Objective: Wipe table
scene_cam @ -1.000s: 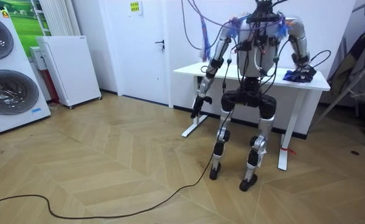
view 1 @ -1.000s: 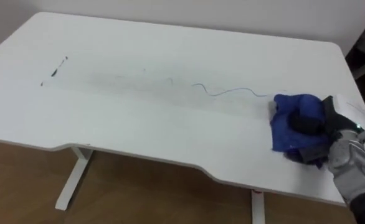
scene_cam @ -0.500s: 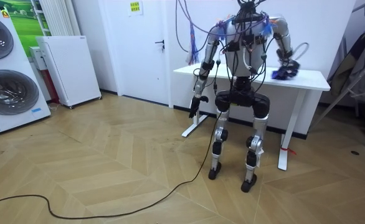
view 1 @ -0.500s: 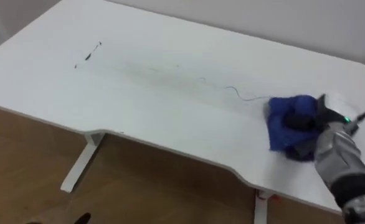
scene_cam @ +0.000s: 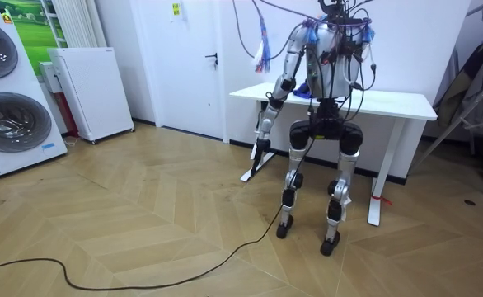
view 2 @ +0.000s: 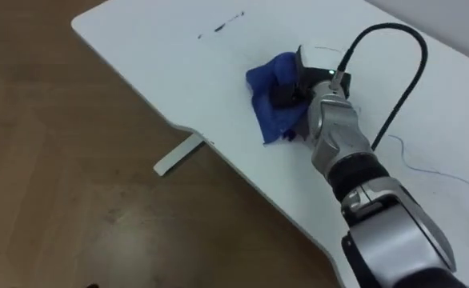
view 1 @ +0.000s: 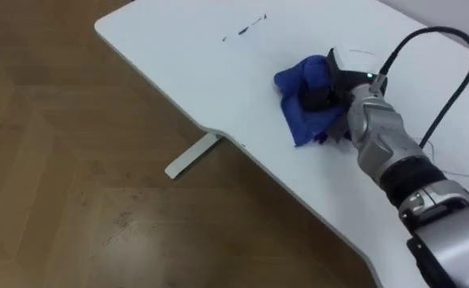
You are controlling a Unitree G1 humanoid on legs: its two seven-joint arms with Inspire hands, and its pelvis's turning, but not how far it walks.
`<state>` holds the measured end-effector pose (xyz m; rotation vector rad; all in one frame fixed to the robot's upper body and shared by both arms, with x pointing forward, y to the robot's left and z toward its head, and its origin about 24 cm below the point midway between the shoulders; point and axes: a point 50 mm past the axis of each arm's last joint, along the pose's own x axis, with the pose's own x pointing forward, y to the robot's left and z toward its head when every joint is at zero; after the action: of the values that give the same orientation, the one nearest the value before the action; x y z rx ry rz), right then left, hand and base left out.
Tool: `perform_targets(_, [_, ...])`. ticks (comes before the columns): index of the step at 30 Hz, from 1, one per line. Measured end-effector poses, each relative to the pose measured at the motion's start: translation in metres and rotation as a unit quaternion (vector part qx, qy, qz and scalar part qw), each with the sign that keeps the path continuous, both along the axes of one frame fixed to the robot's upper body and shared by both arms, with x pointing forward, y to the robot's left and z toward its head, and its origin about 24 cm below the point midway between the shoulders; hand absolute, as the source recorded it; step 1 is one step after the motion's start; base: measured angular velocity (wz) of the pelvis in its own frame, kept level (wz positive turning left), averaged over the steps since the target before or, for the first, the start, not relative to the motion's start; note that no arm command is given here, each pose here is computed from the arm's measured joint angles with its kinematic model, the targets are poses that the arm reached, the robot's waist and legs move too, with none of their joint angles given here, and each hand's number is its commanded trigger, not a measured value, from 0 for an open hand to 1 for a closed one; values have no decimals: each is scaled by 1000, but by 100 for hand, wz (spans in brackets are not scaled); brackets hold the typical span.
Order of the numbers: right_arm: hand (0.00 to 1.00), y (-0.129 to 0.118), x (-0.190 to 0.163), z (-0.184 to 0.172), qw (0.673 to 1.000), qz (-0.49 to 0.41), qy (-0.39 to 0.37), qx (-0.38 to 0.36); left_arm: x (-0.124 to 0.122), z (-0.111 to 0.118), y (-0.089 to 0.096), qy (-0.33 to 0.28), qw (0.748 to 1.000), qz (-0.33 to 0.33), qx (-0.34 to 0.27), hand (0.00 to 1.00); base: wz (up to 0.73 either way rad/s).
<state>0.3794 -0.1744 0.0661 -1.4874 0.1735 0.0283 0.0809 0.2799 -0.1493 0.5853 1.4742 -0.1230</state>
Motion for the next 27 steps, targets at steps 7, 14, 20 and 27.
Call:
perform_targets(7, [100, -12, -1, -3, 999, -22, 10, 31, 3, 1, 1, -12, 1000, 3, -7, 0, 0])
perform_targets(14, [100, -68, -15, -15, 984, -115, 23, 136, -18, 2, 13, 5, 1000, 26, 6, 0, 23])
perform_targets(20, [100, -158, -66, -35, 943, -271, 13, 195, -51, 5, 29, 30, 997, 66, 24, 0, 12])
perform_targets(27, [100, -199, -127, -70, 909, -364, 36, 202, -63, 6, 32, 28, 996, 86, 21, 0, -37])
